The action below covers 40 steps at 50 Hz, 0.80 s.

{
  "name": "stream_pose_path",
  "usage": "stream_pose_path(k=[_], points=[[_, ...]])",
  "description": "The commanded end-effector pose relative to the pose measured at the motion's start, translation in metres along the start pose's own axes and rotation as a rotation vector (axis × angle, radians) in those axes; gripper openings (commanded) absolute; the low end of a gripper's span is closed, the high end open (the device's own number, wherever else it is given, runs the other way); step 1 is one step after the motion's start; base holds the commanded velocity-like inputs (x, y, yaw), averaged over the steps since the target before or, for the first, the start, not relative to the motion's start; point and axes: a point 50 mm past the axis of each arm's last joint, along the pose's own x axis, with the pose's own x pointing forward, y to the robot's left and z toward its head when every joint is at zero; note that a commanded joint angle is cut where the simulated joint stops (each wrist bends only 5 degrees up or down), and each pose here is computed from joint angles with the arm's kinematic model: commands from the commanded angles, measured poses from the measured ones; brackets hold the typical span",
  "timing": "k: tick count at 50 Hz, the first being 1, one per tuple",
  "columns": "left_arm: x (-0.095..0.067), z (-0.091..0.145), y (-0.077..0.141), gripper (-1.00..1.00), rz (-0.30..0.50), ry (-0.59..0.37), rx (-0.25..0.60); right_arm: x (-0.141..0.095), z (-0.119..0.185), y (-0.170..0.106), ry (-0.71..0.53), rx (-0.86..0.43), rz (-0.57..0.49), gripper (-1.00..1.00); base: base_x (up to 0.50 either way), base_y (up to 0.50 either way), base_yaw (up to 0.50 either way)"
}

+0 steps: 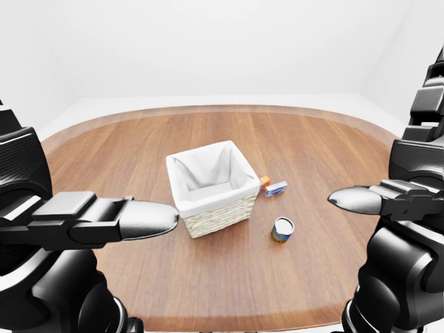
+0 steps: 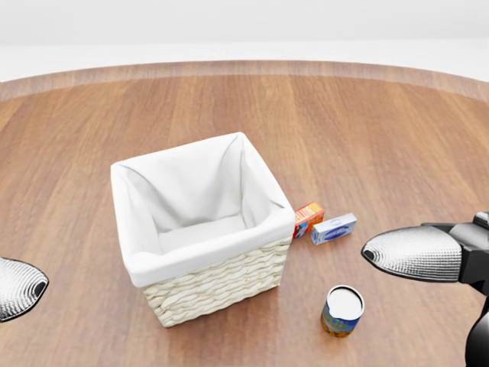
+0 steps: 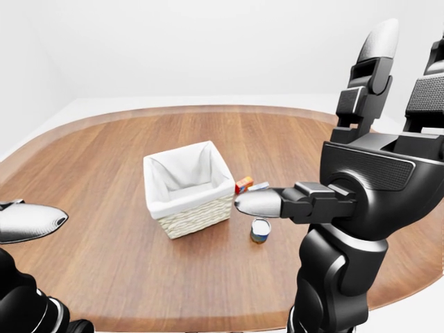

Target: Pick up the alphabet soup and put it in the basket.

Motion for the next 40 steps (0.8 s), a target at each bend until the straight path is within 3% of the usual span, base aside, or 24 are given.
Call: stream_pose_path(k=[1, 26, 35, 39, 40], points=[[-0.001, -0.001, -0.001, 1.0, -0.005, 0.008, 0.001, 0.001, 0.0, -0.002, 0.0, 0.008, -0.014, 1.0, 0.5, 0.07, 0.0], [0.0, 0.001, -0.002, 1.0, -0.008, -0.007, -0.001, -0.003, -0.008, 0.002, 0.041, -0.004, -0.006, 1.0, 0.5, -0.05, 0.0], [-0.003, 0.0, -0.004, 1.0, -0.019, 0.013, -0.002, 0.007, -0.018, -0.003, 0.036, -0.19, -0.007, 1.0, 0.22, -0.05, 0.0], [-0.004, 0.004, -0.005, 1.0, -0.023, -0.005, -0.004, 0.011, -0.013, -0.002, 0.015, -0.235, 0.094, 1.0, 0.24, 0.04, 0.0], [-0.003, 0.003, -0.005, 1.0, -0.021, -0.002, 0.002, 0.015, -0.023, 0.001, 0.073, -0.484, 0.385, 1.0, 0.0, 0.0, 0.0]])
